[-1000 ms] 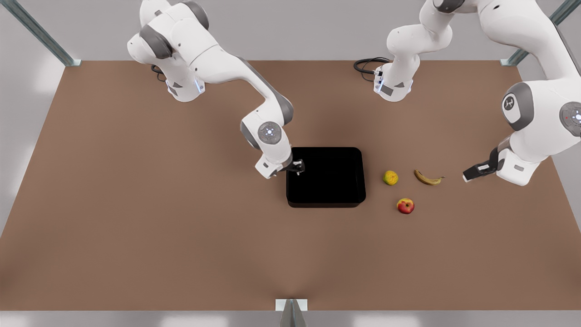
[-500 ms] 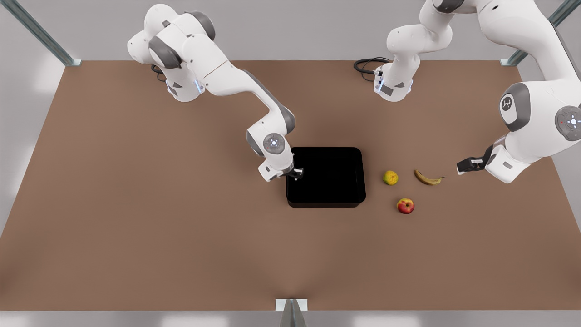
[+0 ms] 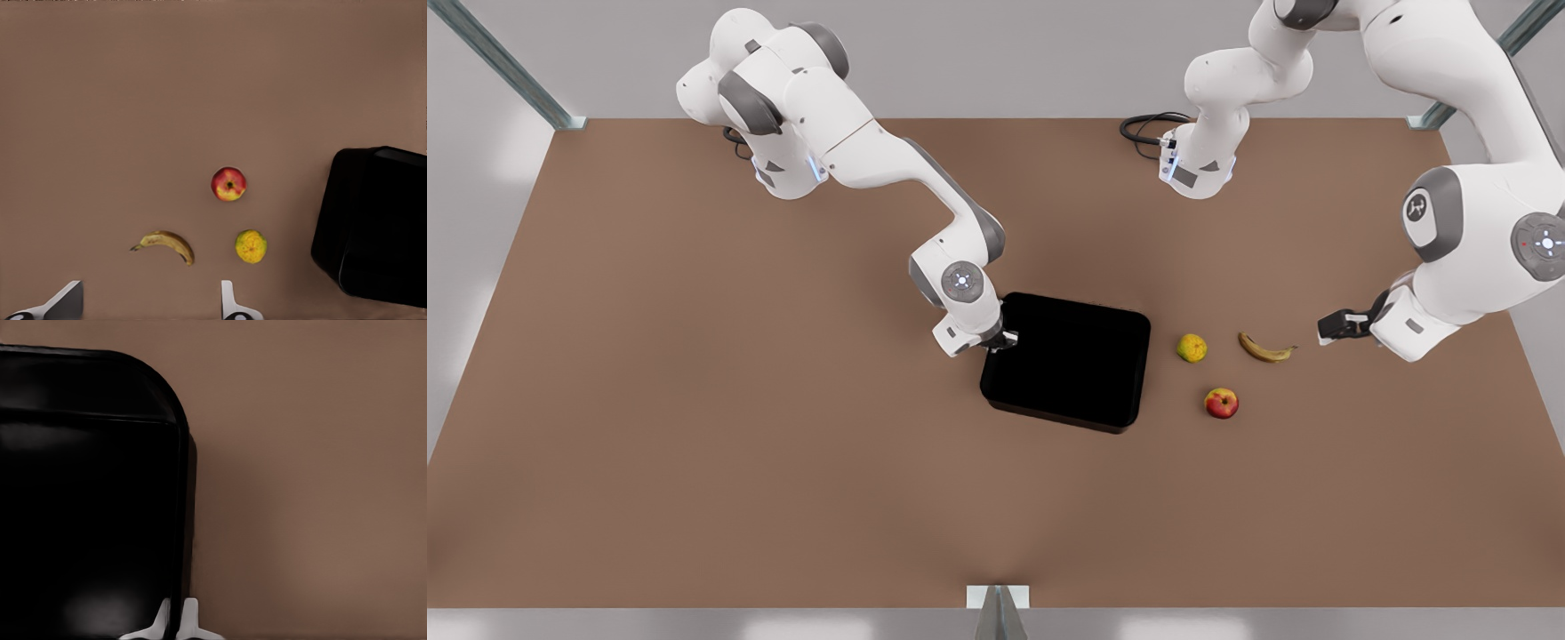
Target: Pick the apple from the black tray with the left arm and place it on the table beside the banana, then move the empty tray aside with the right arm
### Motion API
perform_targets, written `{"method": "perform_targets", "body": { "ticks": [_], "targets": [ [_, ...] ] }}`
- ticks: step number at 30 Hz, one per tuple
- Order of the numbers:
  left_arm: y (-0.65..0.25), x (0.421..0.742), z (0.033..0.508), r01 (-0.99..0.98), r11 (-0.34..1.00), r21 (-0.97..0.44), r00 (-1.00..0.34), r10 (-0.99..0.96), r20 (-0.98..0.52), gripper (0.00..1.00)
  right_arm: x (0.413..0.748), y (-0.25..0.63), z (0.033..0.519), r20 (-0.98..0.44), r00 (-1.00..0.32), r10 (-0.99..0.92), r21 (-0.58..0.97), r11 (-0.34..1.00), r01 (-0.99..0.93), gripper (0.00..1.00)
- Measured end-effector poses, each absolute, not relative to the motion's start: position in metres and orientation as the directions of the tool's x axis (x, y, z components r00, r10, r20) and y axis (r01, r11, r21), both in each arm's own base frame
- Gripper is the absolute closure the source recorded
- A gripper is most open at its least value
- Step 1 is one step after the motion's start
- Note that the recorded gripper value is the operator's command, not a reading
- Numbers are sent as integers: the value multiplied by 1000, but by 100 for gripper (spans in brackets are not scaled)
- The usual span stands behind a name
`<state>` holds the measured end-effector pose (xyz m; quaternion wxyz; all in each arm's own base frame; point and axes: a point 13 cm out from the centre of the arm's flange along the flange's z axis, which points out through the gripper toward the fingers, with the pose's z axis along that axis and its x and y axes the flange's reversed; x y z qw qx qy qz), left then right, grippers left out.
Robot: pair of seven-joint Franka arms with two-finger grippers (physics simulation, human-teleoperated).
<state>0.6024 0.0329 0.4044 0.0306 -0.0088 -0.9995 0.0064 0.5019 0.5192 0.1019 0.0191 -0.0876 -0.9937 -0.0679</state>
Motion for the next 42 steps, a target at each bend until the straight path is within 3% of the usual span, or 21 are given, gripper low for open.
{"method": "perform_targets", "body": {
  "ticks": [7, 13, 19, 23, 27, 36, 42],
  "targets": [
    [33, 607, 406, 36, 999, -18, -998, 37, 41, 0, 508, 519, 124, 38, -987, 156, 149, 976, 160, 85],
    [32, 609, 406, 51, 999, -18, -998, 51, 35, 0, 538, 483, 199, 24, -986, 166, 164, 972, 168, 85],
    [30, 609, 405, 61, 998, -19, -997, 62, 36, 0, 591, 361, 289, 38, -975, 221, 145, 964, 224, 85],
    [31, 609, 405, 66, 998, -17, -997, 67, 36, 0, 621, 237, 321, 63, -962, 267, 102, 957, 272, 85],
    [31, 609, 405, 70, 997, -16, -997, 70, 36, 0, 633, 131, 324, 86, -965, 250, 42, 966, 254, 85],
    [32, 610, 404, 75, 997, -15, -996, 76, 35, 0, 643, 9, 321, 90, -995, -41, 52, 998, -36, 85],
    [32, 609, 404, 78, 997, -14, -996, 78, 36, 0, 643, -37, 262, 156, -961, -229, 92, 972, -216, 85]
  ]
}}
